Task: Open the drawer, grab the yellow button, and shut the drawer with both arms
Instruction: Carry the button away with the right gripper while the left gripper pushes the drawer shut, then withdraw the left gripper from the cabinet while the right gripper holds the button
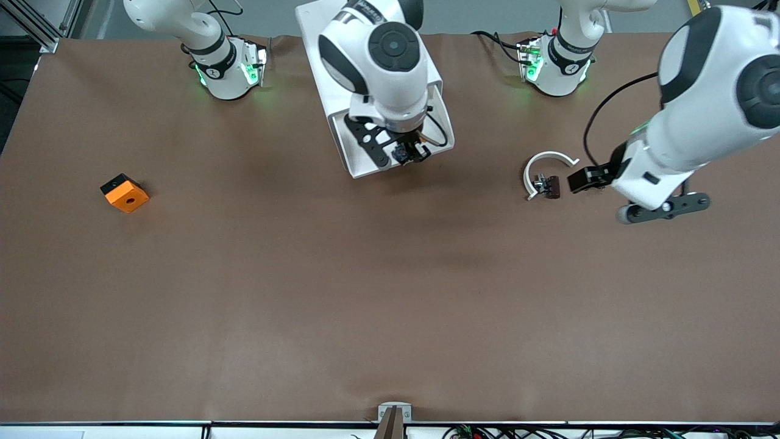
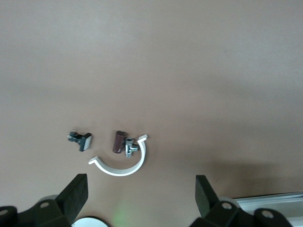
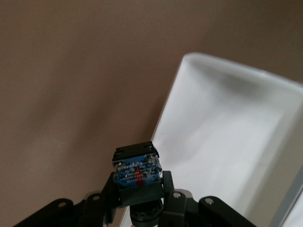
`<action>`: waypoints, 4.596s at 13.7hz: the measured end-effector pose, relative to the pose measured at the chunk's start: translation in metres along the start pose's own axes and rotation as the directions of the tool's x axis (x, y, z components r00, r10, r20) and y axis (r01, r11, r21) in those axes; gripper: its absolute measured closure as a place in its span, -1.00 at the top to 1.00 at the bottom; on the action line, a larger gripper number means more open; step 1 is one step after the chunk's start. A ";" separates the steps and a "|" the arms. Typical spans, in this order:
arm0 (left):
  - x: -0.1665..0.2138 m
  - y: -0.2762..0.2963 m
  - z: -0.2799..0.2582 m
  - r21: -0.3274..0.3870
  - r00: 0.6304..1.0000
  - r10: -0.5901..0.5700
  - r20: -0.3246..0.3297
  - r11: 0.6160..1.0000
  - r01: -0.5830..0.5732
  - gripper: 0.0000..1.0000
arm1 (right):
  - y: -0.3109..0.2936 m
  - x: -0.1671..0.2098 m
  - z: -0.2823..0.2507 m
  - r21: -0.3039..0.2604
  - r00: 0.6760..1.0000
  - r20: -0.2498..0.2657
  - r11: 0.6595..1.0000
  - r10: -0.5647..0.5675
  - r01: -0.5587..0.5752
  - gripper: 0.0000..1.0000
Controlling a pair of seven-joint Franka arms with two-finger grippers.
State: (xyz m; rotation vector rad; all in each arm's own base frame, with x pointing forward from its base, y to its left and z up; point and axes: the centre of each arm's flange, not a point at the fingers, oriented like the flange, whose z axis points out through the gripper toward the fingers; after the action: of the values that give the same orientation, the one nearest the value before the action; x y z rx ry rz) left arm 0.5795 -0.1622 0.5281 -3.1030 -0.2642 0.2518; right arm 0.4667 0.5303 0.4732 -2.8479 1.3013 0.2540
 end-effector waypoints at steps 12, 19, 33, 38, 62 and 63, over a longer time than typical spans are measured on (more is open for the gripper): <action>-0.049 0.174 0.119 -0.026 0.992 0.125 -0.019 0.992 -0.125 1.00 | 0.065 0.214 -0.102 -0.029 0.867 0.055 0.868 -0.495 0.497 -0.19; -0.120 0.268 0.194 -0.003 1.000 0.002 0.018 1.000 -0.002 1.00 | 0.116 0.344 -0.067 -0.049 0.830 0.021 0.828 -0.558 0.558 -0.19; -0.220 0.309 0.228 0.030 0.950 0.076 0.303 0.996 -0.090 1.00 | 0.269 0.524 0.078 -0.096 0.789 -0.144 0.802 -0.597 0.589 -0.19; -0.230 0.313 0.235 0.028 0.937 0.077 0.341 0.995 -0.092 1.00 | 0.295 0.531 0.125 -0.096 0.768 -0.141 0.781 -0.625 0.618 -0.19; 0.070 0.090 0.121 0.073 0.969 -0.191 -0.154 0.976 0.204 1.00 | 0.329 0.578 0.214 -0.086 0.789 -0.165 0.806 -0.592 0.586 -0.19; 0.079 0.075 0.119 0.079 0.973 -0.171 -0.155 0.980 0.185 1.00 | 0.329 0.579 0.216 -0.085 0.791 -0.164 0.808 -0.589 0.583 -0.19</action>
State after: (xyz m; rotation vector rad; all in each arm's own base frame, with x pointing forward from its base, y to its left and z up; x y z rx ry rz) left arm 0.6495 -0.2222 0.3962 -2.9619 -0.5080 0.0300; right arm 0.5609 -0.1059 0.1973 -3.1751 0.3519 -0.0013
